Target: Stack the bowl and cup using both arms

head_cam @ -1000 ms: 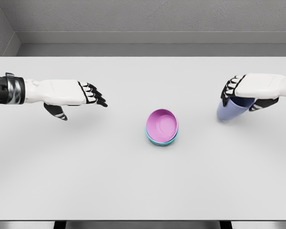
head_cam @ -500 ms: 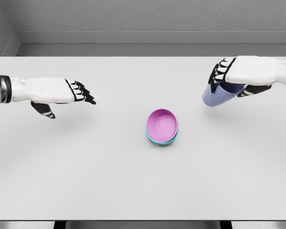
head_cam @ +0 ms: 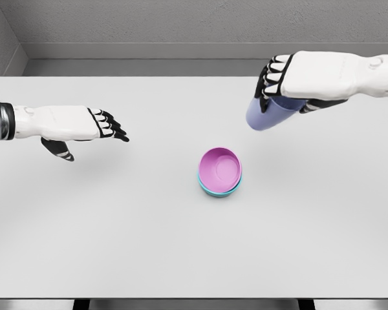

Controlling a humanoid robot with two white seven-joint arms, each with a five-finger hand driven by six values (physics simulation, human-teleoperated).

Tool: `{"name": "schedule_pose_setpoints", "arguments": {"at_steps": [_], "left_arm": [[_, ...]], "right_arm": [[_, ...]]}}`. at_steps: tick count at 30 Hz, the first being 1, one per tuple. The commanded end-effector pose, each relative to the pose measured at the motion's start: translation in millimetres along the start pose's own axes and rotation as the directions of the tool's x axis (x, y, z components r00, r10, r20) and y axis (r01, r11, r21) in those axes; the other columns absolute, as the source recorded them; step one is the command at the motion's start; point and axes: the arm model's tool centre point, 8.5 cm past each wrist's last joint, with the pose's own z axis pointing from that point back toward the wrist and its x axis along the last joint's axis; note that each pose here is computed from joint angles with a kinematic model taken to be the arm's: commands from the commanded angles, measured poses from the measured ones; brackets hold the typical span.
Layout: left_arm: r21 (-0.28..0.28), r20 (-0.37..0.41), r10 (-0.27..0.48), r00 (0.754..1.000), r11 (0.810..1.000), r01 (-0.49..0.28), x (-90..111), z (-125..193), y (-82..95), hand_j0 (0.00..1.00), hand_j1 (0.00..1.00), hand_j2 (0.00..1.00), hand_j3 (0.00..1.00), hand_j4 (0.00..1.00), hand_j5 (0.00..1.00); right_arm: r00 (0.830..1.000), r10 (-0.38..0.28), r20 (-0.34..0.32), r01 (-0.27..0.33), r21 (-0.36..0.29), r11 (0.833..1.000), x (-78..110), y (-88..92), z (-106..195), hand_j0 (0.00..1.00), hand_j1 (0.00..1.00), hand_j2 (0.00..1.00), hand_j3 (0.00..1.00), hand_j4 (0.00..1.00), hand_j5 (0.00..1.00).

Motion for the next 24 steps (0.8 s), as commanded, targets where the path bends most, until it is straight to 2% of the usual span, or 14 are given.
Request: {"name": "schedule_pose_setpoints", "arguments": {"at_steps": [1, 5, 16, 24], "left_arm": [[0.004, 0.0, 0.004, 1.0, 1.0, -0.004, 0, 0, 0.5, 1.0, 1.0, 1.0, 1.0, 1.0, 1.0], [0.003, -0.002, 0.005, 1.0, 1.0, -0.005, 0, 1, 0.3, 1.0, 1.0, 1.0, 1.0, 1.0, 1.0], [0.001, -0.006, 0.007, 1.0, 1.0, -0.007, -2, 1, -0.6, 1.0, 1.0, 1.0, 1.0, 1.0, 1.0], [0.0, -0.004, 0.006, 1.0, 1.0, -0.006, -1, 0, -0.3, 1.0, 1.0, 1.0, 1.0, 1.0, 1.0]], "right_arm": [[1.0, -0.008, 0.03, 0.009, -0.024, 1.0, 4.6, -3.4, -11, 0.45, 0.45, 0.45, 0.45, 0.45, 0.45], [0.998, 0.02, 0.063, -0.017, -0.051, 0.999, 9.3, -18.2, -25, 0.46, 0.46, 0.46, 0.46, 0.46, 0.46], [0.98, 0.045, 0.192, -0.037, -0.042, 0.998, 41.4, -17.6, -61, 0.45, 0.45, 0.45, 0.45, 0.45, 0.45], [0.975, 0.055, 0.217, -0.048, -0.039, 0.998, 50.0, -17.2, -64, 0.45, 0.45, 0.45, 0.45, 0.45, 0.45]]}}
